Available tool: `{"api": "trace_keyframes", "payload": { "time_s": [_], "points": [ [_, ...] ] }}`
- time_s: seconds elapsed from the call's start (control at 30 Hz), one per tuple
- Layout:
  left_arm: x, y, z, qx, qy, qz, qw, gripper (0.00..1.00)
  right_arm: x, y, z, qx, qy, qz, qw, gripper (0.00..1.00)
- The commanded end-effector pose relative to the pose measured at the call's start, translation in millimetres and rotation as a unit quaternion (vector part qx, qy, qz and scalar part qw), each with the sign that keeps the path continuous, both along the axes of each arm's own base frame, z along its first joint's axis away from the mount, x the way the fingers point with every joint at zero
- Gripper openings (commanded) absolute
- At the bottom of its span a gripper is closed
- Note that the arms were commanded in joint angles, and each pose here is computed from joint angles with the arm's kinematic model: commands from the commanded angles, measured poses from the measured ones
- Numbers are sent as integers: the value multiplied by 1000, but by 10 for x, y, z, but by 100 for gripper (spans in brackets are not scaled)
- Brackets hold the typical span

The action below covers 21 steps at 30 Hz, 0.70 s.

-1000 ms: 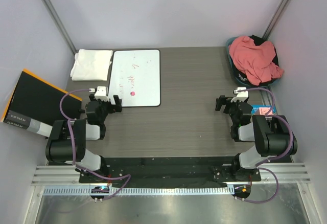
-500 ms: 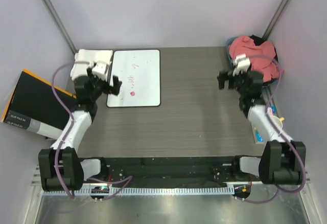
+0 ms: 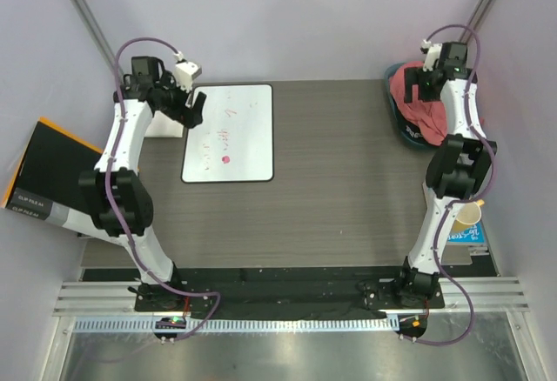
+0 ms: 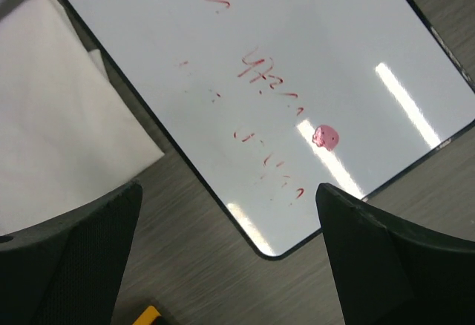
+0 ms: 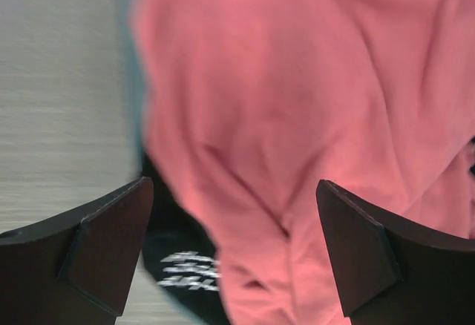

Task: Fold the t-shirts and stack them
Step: Grab crumpled tshirt from bin with the right arm

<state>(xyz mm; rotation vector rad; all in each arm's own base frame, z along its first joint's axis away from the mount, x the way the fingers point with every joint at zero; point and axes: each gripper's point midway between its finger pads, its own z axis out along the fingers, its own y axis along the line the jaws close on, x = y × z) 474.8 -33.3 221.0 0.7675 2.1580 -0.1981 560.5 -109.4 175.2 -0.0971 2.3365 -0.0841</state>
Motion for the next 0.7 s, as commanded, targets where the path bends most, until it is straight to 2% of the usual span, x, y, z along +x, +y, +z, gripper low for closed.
{"api": "trace_keyframes", "payload": {
  "time_s": [0.0,0.1,0.2,0.23,0.4,0.43,0.53,0.67],
  "points": [
    [-169,-48,109,20,11,-41,999,100,-201,-430,-31,-5,38,-43,998,97],
    [-159,-43,155,27,-5,-45,999,100,-211,-718,-211,-23,50,-66,996,95],
    [-211,-60,126,26,-3,-47,999,100,-181,-845,-240,-30,46,-72,996,84],
    [-231,-78,113,28,-2,-50,998,100,-190,-853,-270,-33,50,-69,996,73],
    [-371,-128,9,30,13,-56,998,100,-186,-807,-168,-29,41,-62,997,39],
    [-390,-126,-7,31,16,-55,998,100,-190,-800,-136,-28,38,-62,997,22],
    [-452,-129,-56,29,23,-55,998,100,-178,-791,115,-37,13,-59,998,3],
    [-536,-259,-86,27,29,-69,997,99,-166,-722,527,-48,-28,-51,997,1]
  ]
}}
